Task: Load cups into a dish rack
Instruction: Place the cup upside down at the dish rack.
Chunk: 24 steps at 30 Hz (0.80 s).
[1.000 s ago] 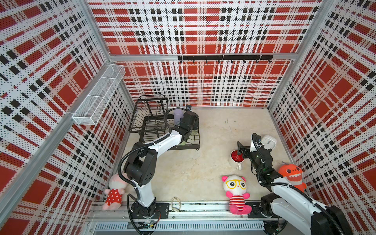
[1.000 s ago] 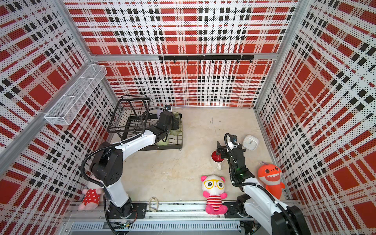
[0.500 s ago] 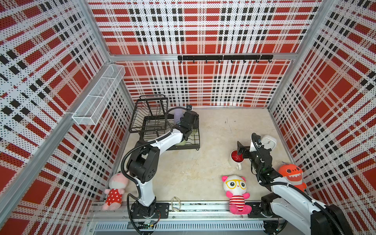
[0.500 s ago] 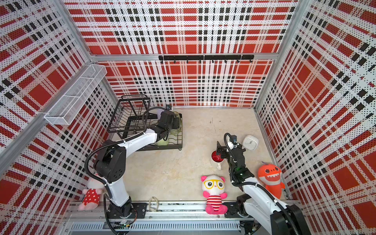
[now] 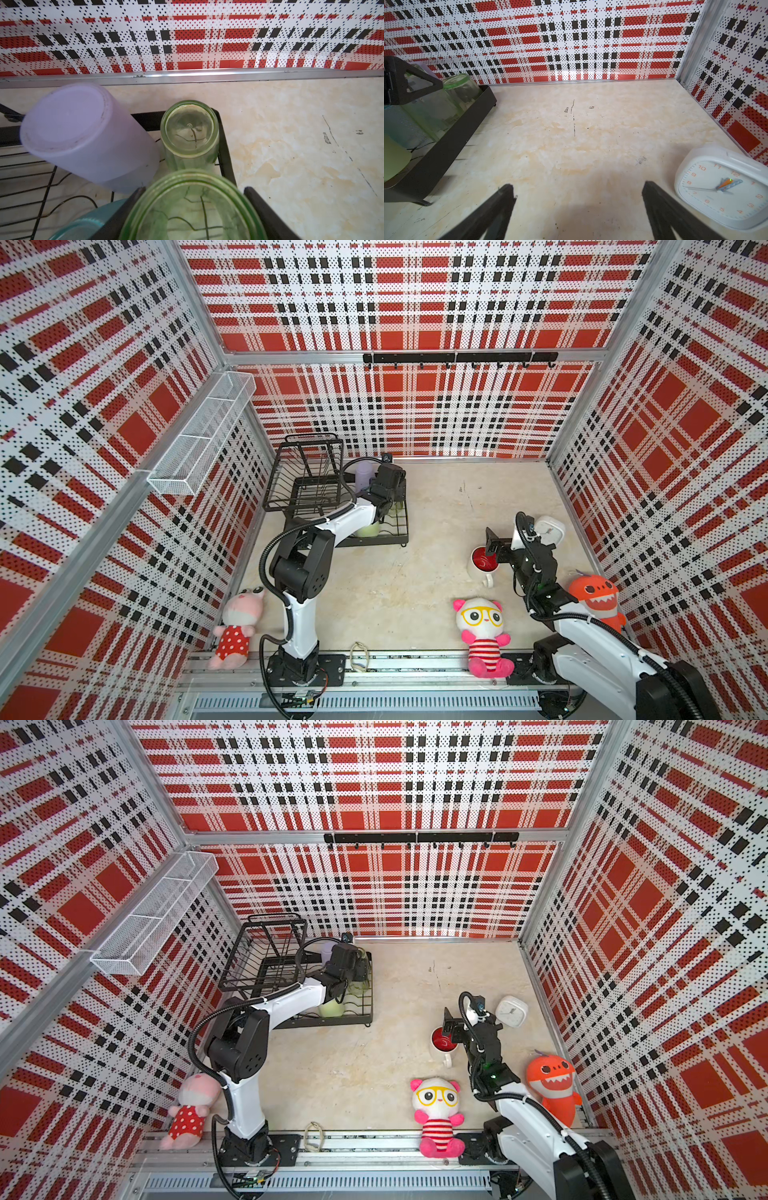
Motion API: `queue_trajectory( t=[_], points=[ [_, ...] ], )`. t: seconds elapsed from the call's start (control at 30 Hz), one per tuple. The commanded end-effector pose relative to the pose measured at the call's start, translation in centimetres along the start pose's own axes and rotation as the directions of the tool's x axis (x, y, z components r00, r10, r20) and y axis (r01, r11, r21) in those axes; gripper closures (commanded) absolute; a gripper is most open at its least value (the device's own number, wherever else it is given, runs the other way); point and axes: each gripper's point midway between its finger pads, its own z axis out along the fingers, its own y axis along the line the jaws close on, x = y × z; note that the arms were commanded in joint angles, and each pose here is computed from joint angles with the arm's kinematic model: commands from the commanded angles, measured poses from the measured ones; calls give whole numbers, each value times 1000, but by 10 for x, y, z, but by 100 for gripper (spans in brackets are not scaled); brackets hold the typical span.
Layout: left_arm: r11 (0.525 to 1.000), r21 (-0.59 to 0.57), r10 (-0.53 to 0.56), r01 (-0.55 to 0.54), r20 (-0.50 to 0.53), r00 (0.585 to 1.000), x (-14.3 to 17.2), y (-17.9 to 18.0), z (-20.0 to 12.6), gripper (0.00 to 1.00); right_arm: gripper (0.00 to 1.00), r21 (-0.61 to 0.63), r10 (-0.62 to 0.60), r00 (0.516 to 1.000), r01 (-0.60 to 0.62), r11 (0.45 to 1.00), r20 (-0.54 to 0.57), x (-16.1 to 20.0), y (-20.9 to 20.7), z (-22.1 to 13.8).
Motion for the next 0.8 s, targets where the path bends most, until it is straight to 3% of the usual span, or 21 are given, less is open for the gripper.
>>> queue_trajectory(
  t=[0.0,0.23,0.53,0.77],
  points=[
    [1000,17,2,-2,26,1000,-12,-5,7,41,0,10,1,1000,-2,1000,24,-10,-1,-1],
    [1000,10,6,-6,10,1000,-6,-8,15,39,0,8,2,1000,-2,1000,26,-11,-1,-1],
    [1000,-20,14,-13,31,999,-13,-7,6,14,0,6,5,999,-4,1000,-43,-2,2,7],
    [1000,-25,0,2,77,997,-36,-4,-17,11,0,-53,69,997,-71,996,-38,-22,11,-5]
  ],
)
